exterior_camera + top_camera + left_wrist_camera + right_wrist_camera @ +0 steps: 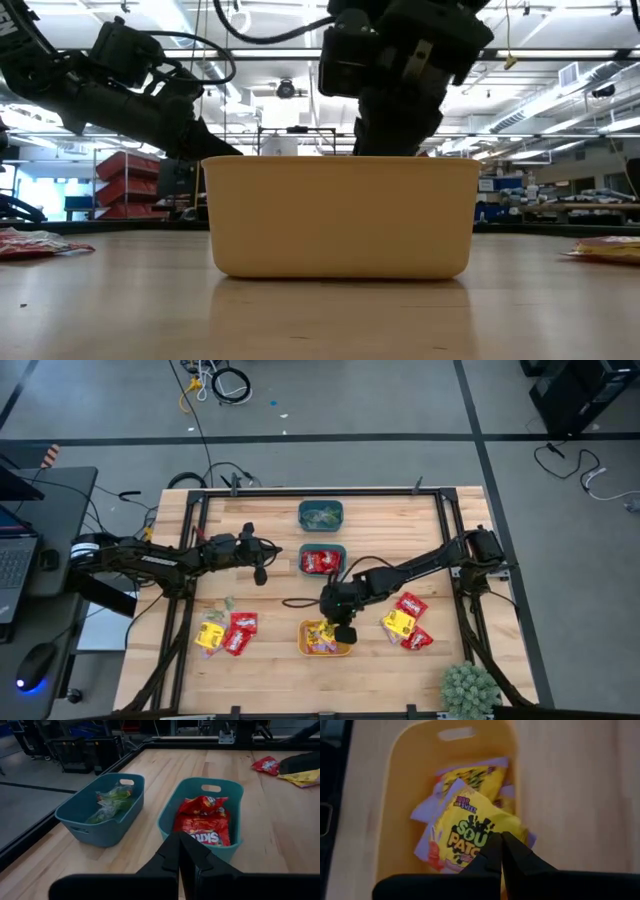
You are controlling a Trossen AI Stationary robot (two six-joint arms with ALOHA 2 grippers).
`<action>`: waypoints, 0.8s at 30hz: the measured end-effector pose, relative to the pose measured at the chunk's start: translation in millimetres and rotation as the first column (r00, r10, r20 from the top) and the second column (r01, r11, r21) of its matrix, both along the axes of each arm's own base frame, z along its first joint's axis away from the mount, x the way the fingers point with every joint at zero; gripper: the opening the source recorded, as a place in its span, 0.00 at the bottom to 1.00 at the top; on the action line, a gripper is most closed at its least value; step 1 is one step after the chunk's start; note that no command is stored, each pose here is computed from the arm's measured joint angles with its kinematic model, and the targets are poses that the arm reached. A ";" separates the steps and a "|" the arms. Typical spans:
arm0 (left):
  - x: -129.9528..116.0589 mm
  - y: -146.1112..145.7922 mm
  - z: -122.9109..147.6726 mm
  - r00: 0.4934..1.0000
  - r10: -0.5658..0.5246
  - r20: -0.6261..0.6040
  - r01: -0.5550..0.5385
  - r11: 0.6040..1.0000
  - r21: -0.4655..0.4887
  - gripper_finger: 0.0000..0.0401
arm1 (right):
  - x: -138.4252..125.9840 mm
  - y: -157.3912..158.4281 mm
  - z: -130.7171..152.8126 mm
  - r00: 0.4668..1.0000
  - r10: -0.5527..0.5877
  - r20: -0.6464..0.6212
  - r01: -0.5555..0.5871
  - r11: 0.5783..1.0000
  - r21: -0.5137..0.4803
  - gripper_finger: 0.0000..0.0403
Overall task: Sort candy
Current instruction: Adjust the yellow candy on the yellow bin
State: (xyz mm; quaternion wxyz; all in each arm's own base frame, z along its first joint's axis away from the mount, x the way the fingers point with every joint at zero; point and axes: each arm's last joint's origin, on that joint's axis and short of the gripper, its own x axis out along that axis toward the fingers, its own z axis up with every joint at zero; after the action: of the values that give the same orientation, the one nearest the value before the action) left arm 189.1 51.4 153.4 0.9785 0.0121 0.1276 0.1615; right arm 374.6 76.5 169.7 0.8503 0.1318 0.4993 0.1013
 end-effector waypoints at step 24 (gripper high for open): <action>-0.4 0.1 -1.2 1.000 0.010 -0.006 -0.010 1.000 -0.022 0.01 | 7.1 23.2 -14.3 0.999 0.044 0.013 -0.044 0.998 0.037 0.00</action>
State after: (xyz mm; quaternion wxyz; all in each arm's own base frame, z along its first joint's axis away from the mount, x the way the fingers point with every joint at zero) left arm 188.7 51.4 152.2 0.9774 0.0010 0.1323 0.1651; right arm 381.8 99.7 155.4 0.8482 0.1362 0.4950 0.1302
